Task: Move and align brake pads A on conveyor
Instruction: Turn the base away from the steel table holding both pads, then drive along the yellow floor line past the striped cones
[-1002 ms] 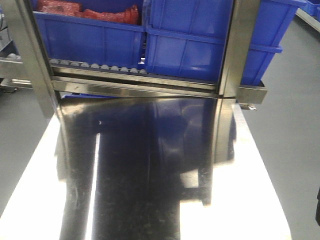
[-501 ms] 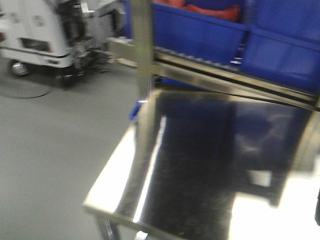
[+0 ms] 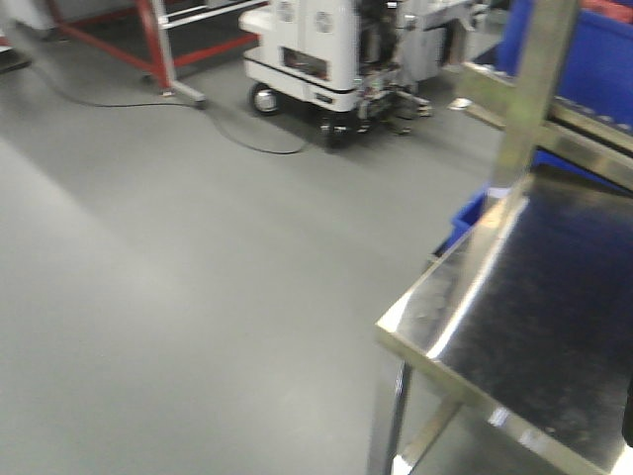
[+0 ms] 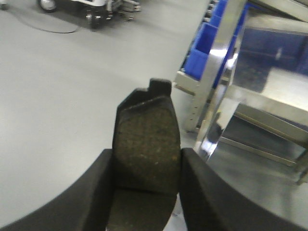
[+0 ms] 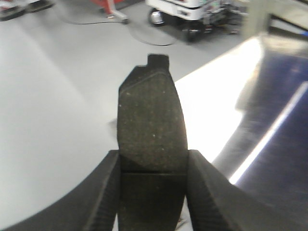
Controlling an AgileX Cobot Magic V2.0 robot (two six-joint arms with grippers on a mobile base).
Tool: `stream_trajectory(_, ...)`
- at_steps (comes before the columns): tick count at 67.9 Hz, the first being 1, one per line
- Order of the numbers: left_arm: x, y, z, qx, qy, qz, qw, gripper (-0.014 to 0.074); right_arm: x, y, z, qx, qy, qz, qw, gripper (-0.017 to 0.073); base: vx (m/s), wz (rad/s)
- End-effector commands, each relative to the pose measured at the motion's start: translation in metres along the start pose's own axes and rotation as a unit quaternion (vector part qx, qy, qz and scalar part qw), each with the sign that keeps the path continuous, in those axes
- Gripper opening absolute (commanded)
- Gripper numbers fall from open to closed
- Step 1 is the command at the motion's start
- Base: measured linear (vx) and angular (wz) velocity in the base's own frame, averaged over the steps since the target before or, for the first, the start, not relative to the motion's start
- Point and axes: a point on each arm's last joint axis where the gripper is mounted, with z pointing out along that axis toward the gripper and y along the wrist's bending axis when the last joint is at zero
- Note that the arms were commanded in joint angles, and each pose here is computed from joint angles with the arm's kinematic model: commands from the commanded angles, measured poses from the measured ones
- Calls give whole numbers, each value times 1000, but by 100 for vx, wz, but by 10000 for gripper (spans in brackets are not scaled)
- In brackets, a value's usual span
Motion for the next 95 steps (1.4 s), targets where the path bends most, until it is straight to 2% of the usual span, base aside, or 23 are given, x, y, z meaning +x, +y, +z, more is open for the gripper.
stream_trajectory(1,-16,-4,-4,15,-53,-1,998,-6,-16,2,-4,-8,-57,-7,998,-4,-20,71)
stream_trajectory(51,-16,-4,-4,15,-53,-1,998,-6,-16,2,-4,-8,-57,-7,998,-4,-18,78)
stream_trajectory(95,-16,-4,-4,15,-53,-1,998,-6,-16,2,-4,-8,-57,-7,998,-4,6,57)
